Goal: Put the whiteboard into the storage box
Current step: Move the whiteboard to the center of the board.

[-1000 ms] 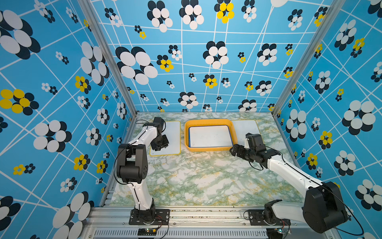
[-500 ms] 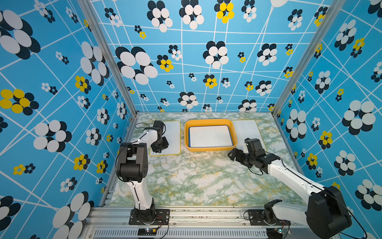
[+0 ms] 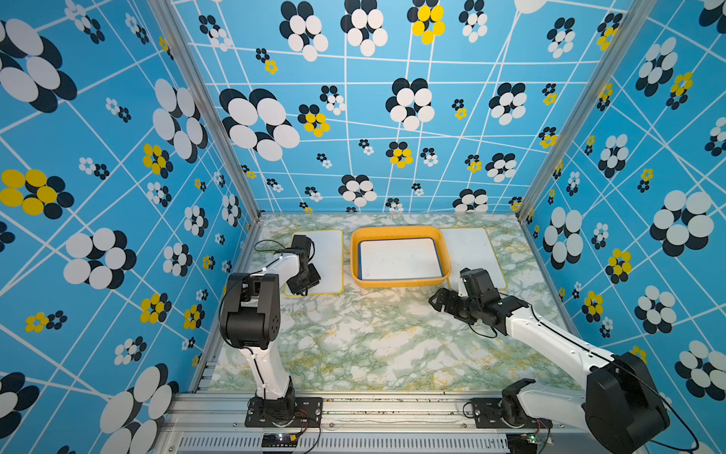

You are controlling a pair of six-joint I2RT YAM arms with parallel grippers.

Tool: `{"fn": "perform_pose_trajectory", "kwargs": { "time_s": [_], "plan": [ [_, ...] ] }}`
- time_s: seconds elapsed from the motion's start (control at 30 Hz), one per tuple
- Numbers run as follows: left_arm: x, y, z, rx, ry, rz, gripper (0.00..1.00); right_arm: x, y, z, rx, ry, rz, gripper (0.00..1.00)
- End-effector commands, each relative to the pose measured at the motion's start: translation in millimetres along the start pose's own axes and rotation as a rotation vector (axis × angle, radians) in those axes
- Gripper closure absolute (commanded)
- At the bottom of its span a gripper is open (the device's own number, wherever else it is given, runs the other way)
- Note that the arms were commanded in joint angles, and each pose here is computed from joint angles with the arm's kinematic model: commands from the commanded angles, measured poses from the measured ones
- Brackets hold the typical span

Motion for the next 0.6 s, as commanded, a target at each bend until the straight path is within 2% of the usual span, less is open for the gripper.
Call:
{"fn": "perform_pose_trajectory", "kwargs": {
  "time_s": [0.0,0.17,0.33,0.57],
  "plan": [
    [-16,-50,25,0.033,0.09,0.157,0.58,-2,-6,-2,-0.011,0.004,0.009,0.05],
    [-13,-79,38,0.014,0.171,0.244,0.58,-5,-8,2,-0.009,0.017,0.026,0.05],
    [-8,-100,36,-0.023,0.178,0.317,0.61,-7,-11,2,-0.009,0.021,0.037,0.05],
    [5,-131,29,-0.081,0.19,0.342,0.71,-5,-16,0,-0.012,0.029,0.044,0.05]
  ]
}}
Point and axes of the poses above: each gripper's point midway between its finger pads, its own x axis back along the fingers, its own z axis along the line the jaws close on, y = z × x, the point moved 1 cm from there along x, back along the fingers, and after that the axes turned 4 degrees about -x, right-handed, at the moved point
